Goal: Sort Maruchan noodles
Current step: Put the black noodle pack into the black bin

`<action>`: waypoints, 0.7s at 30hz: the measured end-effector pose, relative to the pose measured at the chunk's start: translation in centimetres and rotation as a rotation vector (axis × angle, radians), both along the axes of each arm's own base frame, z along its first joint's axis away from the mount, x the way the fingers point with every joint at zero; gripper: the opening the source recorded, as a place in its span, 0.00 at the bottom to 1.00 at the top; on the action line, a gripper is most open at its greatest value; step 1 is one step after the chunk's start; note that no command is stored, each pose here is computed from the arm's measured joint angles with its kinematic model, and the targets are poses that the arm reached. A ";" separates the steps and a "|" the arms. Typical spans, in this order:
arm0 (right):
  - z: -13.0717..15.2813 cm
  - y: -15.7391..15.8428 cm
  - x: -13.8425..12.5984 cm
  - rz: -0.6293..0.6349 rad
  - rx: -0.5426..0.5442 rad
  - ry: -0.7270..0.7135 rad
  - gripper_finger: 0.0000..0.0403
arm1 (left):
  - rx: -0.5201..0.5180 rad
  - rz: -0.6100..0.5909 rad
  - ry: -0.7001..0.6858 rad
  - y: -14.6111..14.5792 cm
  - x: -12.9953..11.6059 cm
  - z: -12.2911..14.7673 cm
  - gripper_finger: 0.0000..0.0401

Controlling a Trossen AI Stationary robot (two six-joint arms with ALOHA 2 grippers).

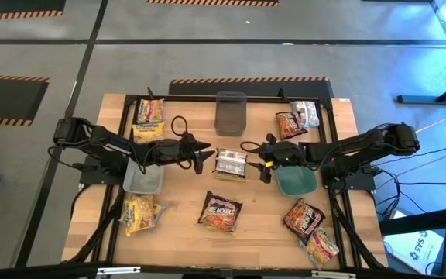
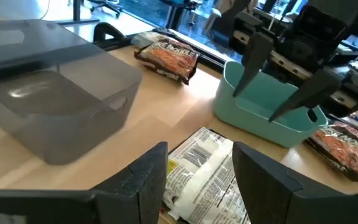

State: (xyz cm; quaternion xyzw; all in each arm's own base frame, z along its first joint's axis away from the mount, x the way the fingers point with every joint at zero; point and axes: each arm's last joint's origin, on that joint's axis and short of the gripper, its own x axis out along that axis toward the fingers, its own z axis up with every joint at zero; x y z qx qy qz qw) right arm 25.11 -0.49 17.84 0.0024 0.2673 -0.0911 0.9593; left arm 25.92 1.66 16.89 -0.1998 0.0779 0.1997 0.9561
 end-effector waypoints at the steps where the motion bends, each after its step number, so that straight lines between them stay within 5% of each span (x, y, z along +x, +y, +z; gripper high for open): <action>1: -0.1 0.0 -0.1 -0.002 -0.003 0.004 0.54 | -0.018 0.005 0.008 0.0 0.0 -0.3 0.44; 13: -0.8 0.0 0.0 -0.004 -0.004 0.012 0.54 | -0.205 -0.043 0.126 0.5 3.1 -0.9 0.43; 21: -2.4 0.0 1.8 0.005 0.031 -0.052 0.54 | -0.186 -0.095 0.236 -0.9 4.1 0.2 0.43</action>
